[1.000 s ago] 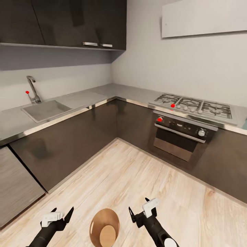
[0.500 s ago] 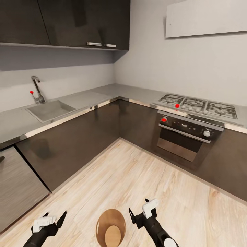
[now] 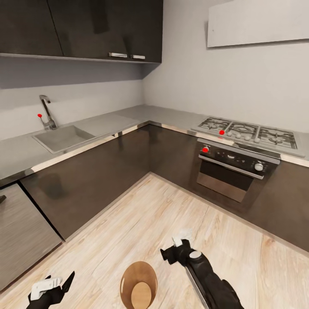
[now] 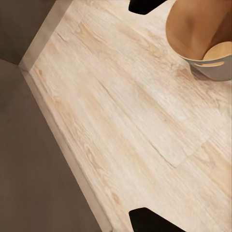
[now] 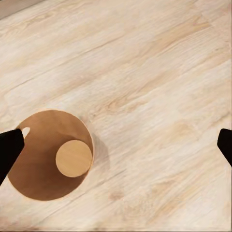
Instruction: Put the three can of soda from the living room inside the tash can in the kitchen.
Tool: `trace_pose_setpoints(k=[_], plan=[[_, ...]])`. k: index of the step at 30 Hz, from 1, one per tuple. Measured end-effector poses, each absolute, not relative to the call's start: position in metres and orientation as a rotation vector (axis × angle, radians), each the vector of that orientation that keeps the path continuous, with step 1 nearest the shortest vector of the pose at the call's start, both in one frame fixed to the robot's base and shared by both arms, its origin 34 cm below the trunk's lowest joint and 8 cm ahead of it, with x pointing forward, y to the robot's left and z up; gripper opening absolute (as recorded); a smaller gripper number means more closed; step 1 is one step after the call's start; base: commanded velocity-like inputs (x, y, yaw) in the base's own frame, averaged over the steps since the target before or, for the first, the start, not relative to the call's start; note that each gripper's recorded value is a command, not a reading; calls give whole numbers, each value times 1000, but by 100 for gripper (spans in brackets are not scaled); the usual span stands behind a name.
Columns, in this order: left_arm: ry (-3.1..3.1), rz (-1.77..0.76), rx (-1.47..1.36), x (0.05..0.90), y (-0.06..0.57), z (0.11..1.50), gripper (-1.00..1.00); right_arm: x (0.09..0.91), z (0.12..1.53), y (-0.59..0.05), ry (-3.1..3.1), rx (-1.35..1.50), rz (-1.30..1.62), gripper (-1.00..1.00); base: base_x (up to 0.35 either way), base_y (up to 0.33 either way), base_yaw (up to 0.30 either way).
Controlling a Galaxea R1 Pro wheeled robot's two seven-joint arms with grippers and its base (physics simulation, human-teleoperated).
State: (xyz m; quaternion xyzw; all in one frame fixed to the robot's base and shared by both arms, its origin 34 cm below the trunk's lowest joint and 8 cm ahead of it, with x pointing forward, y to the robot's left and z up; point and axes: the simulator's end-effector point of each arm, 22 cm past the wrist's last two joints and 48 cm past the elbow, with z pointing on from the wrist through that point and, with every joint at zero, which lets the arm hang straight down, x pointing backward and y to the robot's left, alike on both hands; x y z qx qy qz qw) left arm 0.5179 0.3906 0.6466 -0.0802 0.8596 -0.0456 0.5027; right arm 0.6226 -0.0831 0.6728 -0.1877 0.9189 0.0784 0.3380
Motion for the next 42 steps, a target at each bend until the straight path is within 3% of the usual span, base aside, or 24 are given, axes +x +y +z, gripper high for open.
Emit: trace_pose_setpoints(k=[8, 15, 42], plan=[[2077, -109, -197, 517, 391, 646, 100, 698, 688, -95, 2625, -460, 179, 100, 0, 0, 0], [2078, -114, -190, 518, 390, 646, 100, 744, 700, -134, 2872, -246, 221, 100, 0, 0, 0], [2330, -182, -224, 536, 434, 641, 100, 759, 712, -137, 2870, -177, 236, 100, 0, 11, 0]])
